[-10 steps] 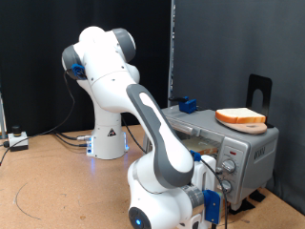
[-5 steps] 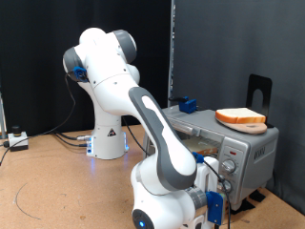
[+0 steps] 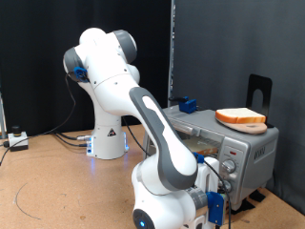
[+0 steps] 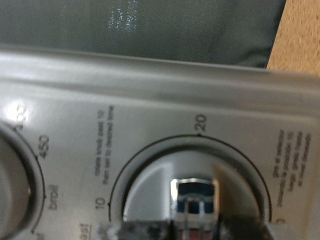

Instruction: Make a piece of toast with the oven

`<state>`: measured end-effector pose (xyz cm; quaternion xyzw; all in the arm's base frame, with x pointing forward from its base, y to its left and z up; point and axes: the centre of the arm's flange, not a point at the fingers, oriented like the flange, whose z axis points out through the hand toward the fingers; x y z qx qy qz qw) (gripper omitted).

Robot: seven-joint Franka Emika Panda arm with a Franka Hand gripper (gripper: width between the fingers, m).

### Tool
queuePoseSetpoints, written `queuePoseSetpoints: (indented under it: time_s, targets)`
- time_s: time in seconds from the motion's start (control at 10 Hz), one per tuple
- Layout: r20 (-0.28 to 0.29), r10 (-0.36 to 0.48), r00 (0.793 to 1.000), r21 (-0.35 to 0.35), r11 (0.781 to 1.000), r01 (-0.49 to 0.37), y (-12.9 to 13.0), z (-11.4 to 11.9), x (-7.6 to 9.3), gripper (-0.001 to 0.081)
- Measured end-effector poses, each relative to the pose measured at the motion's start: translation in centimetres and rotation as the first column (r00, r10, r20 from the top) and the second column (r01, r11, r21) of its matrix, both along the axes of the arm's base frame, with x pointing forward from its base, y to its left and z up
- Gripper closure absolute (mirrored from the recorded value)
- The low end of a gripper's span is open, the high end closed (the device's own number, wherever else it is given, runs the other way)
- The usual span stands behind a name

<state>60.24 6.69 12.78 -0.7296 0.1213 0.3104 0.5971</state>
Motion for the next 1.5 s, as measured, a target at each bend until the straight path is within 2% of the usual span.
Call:
queuePoseSetpoints:
  time_s: [0.1,0.2,0.3,0.4,0.5,0.6,1.0,1.2,1.3,1.4,1.5]
  targets:
    - [0.105,0.007,0.994,0.02,1.0,-0.009,0.0,0.2,-0.1,0.0712]
    - [0.217,0.01,0.976,0.044,0.999,-0.02,0.0,0.4,-0.2,0.0712]
    - [0.322,0.009,0.947,0.067,0.997,-0.033,-0.1,0.6,-0.3,0.0712]
    - [0.42,0.005,0.907,0.096,0.994,-0.05,-0.2,0.7,-0.4,0.0712]
    - [0.499,-0.002,0.867,0.119,0.991,-0.066,-0.3,0.7,-0.5,0.0712]
    - [0.53,-0.005,0.848,0.128,0.989,-0.074,-0.3,0.7,-0.5,0.0712]
    - [0.524,-0.004,0.852,0.124,0.99,-0.071,-0.4,0.6,-0.5,0.0712]
    - [0.498,-0.004,0.867,0.114,0.992,-0.061,-0.9,0.8,-0.5,0.0687]
    - [0.466,-0.007,0.885,0.102,0.994,-0.046,-2.1,1.5,-0.4,0.0687]
    - [0.43,-0.013,0.903,0.078,0.997,-0.022,-3.5,1.9,-0.5,0.0493]
    - [0.407,-0.023,0.913,0.056,0.998,0.0,-4.9,2.2,-0.6,0.0493]
